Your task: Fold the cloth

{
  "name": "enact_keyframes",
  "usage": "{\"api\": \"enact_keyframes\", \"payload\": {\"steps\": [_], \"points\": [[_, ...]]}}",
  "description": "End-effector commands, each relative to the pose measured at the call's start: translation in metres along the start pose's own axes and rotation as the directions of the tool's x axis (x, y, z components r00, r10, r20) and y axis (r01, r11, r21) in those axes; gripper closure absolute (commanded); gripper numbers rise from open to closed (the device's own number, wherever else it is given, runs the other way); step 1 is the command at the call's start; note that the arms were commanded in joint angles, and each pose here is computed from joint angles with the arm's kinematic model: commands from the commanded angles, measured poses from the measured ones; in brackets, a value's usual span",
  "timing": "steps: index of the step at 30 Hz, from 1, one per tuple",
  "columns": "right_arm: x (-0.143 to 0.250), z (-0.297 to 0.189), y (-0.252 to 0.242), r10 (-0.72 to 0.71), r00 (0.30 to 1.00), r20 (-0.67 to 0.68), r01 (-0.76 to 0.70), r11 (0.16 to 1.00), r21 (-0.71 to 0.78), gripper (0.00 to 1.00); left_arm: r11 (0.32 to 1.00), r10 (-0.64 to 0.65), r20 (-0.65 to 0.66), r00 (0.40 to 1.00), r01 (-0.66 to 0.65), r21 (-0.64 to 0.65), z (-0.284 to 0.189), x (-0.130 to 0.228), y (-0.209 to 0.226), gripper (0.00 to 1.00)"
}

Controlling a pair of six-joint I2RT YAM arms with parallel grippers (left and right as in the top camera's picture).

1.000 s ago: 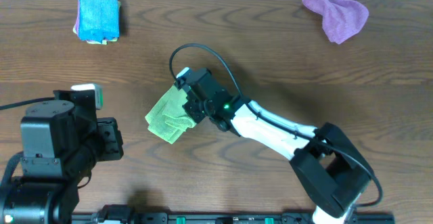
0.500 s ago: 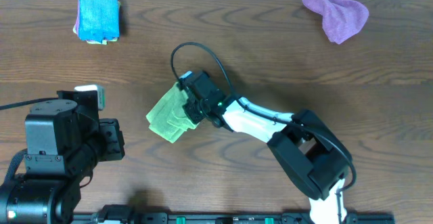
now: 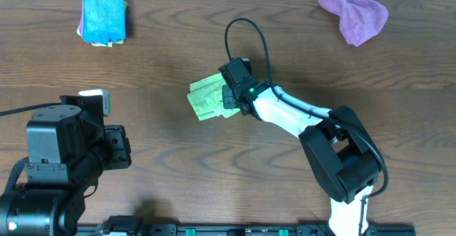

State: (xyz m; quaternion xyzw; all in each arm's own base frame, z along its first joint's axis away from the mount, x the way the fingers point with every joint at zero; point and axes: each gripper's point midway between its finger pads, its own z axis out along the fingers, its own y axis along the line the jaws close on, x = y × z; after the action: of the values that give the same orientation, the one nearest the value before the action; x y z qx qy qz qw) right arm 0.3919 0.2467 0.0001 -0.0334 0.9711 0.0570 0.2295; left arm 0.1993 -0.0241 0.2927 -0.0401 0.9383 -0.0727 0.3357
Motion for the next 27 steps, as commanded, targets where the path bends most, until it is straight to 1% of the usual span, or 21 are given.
{"api": "enact_keyframes", "payload": {"steps": [1, 4, 7, 8, 10, 12, 13, 14, 15, 16, 18, 19, 21, 23, 25, 26, 27], "points": [[0.041, 0.019, -0.033, 0.031, 0.994, -0.103, -0.017, 0.990, 0.137, 0.98, 1.000, 0.006, -0.044, 0.999, -0.006, -0.015, 0.016, 0.011, 0.005, 0.94], [0.048, 0.016, -0.027, 0.029, 0.993, -0.119, -0.013, 0.991, 0.135, 0.99, 1.000, -0.001, -0.107, 0.994, -0.001, -0.016, 0.047, 0.030, 0.009, 0.94], [0.044, 0.010, -0.025, 0.028, 0.994, -0.108, -0.014, 0.992, 0.128, 0.99, 1.000, -0.008, -0.146, 0.989, 0.008, 0.000, 0.077, 0.047, 0.010, 0.94], [0.040, 0.007, -0.025, 0.031, 0.995, -0.098, -0.019, 0.992, 0.123, 0.99, 1.000, -0.008, -0.158, 0.987, 0.012, 0.026, 0.087, 0.052, 0.007, 0.94], [0.025, -0.007, -0.023, 0.038, 0.998, -0.059, -0.032, 0.994, 0.103, 0.99, 0.991, -0.007, -0.184, 0.983, 0.032, 0.128, 0.111, 0.066, -0.007, 0.94], [0.009, -0.026, -0.020, 0.017, 1.000, -0.012, -0.016, 0.997, 0.075, 0.99, 0.974, -0.005, -0.194, 0.981, 0.048, 0.221, 0.129, 0.074, -0.021, 0.94], [0.003, -0.033, -0.018, 0.001, 1.000, 0.006, -0.001, 0.998, 0.063, 0.91, 0.964, -0.002, -0.194, 0.981, 0.054, 0.259, 0.136, 0.076, -0.026, 0.94], [-0.007, -0.046, -0.015, -0.025, 0.999, 0.037, 0.023, 0.999, 0.046, 0.66, 0.949, 0.000, -0.194, 0.981, 0.061, 0.310, 0.144, 0.077, -0.034, 0.94], [-0.015, -0.059, -0.013, -0.047, 0.997, 0.066, 0.045, 0.998, 0.032, 0.48, 0.936, -0.012, -0.202, 0.979, 0.082, 0.343, 0.151, 0.078, -0.040, 0.94], [-0.021, -0.069, -0.011, -0.064, 0.994, 0.089, 0.062, 0.998, 0.022, 0.46, 0.932, -0.028, -0.210, 0.977, 0.101, 0.349, 0.156, 0.079, -0.041, 0.94], [-0.036, -0.098, -0.008, -0.086, 0.985, 0.151, 0.087, 0.996, -0.003, 0.31, 0.927, -0.069, -0.236, 0.969, 0.149, 0.343, 0.170, 0.079, -0.041, 0.94], [-0.042, -0.111, -0.007, -0.087, 0.980, 0.178, 0.091, 0.996, -0.014, 0.28, 0.917, -0.067, -0.243, 0.968, 0.156, 0.368, 0.175, 0.077, -0.045, 0.94], [-0.052, -0.135, -0.006, -0.107, 0.968, 0.229, 0.117, 0.993, -0.030, 0.27, 0.884, -0.058, -0.249, 0.967, 0.165, 0.437, 0.183, 0.072, -0.057, 0.94], [-0.057, -0.156, -0.006, -0.138, 0.954, 0.265, 0.153, 0.988, -0.036, 0.27, 0.874, -0.048, -0.253, 0.966, 0.163, 0.457, 0.196, 0.069, -0.063, 0.94], [-0.054, -0.168, -0.009, -0.176, 0.948, 0.266, 0.190, 0.981, -0.028, 0.31, 0.871, -0.032, -0.259, 0.965, 0.154, 0.466, 0.211, 0.069, -0.068, 0.94], [-0.050, -0.170, -0.012, -0.201, 0.947, 0.250, 0.212, 0.977, -0.017, 0.35, 0.869, -0.017, -0.267, 0.964, 0.146, 0.473, 0.218, 0.071, -0.072, 0.94], [-0.045, -0.170, -0.015, -0.219, 0.948, 0.231, 0.227, 0.974, -0.008, 0.35, 0.868, -0.008, -0.274, 0.962, 0.143, 0.475, 0.223, 0.074, -0.074, 0.94]]}}
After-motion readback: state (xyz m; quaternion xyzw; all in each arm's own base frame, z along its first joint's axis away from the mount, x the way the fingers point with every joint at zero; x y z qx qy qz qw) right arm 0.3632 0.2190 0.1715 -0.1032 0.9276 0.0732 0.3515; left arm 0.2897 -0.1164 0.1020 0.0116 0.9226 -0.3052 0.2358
